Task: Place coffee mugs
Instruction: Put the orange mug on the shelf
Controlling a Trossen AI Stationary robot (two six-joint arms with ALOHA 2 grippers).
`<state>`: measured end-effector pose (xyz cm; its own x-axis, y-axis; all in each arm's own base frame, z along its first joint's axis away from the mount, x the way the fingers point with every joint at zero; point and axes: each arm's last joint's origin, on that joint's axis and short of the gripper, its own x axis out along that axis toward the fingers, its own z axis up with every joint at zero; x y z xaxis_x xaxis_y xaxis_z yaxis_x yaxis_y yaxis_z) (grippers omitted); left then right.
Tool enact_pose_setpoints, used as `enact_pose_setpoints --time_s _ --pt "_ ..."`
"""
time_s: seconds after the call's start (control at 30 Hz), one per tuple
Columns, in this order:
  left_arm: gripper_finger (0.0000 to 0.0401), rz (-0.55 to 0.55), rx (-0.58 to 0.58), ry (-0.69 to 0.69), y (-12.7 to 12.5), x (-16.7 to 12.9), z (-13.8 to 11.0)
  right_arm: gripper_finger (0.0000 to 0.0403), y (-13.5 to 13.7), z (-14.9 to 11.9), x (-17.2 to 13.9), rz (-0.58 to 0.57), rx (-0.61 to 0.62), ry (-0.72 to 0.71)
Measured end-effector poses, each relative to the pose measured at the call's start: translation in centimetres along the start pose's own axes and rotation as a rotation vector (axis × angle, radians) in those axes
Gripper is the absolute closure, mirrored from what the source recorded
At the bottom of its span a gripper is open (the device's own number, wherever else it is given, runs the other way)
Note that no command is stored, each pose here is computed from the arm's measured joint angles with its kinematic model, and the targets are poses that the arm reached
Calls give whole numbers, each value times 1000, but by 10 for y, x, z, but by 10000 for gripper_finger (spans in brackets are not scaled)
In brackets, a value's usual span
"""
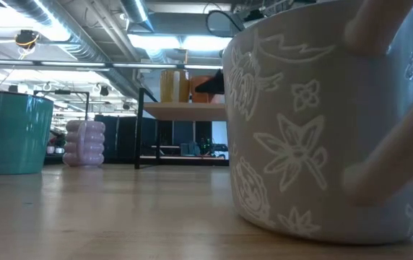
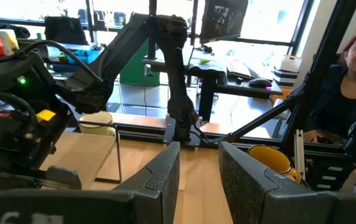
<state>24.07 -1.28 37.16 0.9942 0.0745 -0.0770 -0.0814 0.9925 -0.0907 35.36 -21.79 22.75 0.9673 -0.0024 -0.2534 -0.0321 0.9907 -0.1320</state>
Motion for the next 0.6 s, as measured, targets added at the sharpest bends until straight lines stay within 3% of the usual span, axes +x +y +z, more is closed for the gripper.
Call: enact_pose_setpoints --time_s 0.33,0.6 --pt "296 0 0 0 0 0 0 266 1 2 -4 -44 64 51" --pt "296 0 1 0 0 0 0 256 3 9 -14 -86 89 100"
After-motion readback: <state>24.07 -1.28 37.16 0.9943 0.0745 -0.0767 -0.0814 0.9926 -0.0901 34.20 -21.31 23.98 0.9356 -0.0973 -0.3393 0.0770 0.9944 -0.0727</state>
